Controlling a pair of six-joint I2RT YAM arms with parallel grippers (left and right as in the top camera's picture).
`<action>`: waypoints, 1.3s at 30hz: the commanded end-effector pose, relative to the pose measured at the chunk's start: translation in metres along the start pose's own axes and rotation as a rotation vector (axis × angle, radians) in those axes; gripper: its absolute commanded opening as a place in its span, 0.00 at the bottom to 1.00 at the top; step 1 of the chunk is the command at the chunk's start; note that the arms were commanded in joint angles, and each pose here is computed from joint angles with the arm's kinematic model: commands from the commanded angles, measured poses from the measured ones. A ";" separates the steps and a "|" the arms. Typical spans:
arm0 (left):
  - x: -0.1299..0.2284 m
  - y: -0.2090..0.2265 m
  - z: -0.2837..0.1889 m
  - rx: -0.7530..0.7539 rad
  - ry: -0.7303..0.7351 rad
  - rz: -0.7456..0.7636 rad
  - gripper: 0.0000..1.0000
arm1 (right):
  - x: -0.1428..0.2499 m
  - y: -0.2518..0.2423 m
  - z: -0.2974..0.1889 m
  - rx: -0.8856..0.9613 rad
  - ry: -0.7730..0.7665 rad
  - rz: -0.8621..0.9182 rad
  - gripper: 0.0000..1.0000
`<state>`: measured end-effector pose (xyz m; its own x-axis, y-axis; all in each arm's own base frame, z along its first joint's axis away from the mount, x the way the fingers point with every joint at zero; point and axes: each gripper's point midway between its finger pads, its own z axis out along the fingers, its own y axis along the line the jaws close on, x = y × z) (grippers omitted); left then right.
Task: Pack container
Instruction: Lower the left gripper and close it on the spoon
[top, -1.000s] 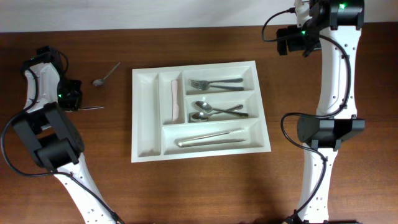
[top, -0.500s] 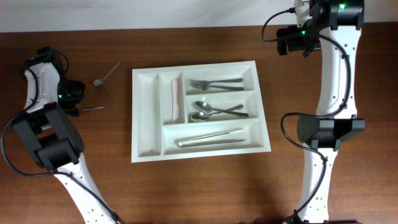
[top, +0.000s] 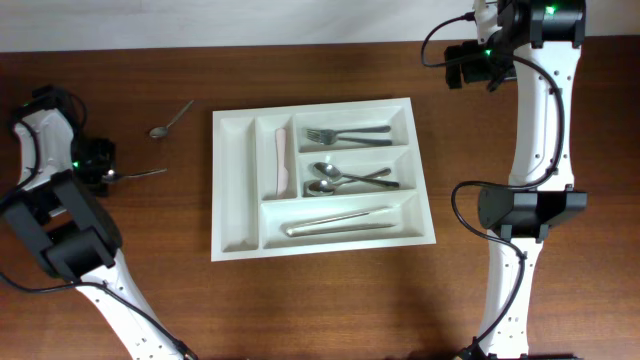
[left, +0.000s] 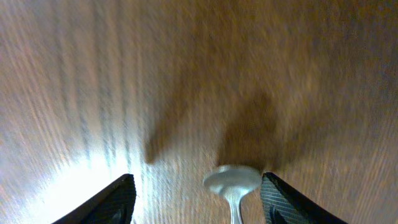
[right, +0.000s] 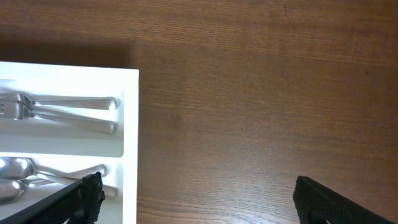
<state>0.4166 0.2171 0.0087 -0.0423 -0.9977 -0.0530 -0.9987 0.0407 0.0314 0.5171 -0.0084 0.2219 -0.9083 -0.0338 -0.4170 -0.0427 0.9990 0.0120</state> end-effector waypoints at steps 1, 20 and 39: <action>-0.006 0.004 0.006 -0.016 -0.012 0.005 0.61 | -0.003 0.004 -0.018 -0.009 -0.036 -0.003 0.99; -0.004 0.001 0.006 -0.011 -0.015 0.012 0.06 | -0.004 0.004 -0.018 -0.009 -0.036 -0.003 0.99; -0.004 0.001 0.006 -0.012 -0.013 0.019 0.02 | -0.004 0.004 -0.018 -0.009 -0.036 -0.003 0.99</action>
<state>0.4187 0.2206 0.0087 -0.0538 -0.9966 -0.0621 -0.9984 0.0526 0.0215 0.5171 -0.0084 0.2219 -0.9083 -0.0338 -0.4170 -0.0427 0.9990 0.0120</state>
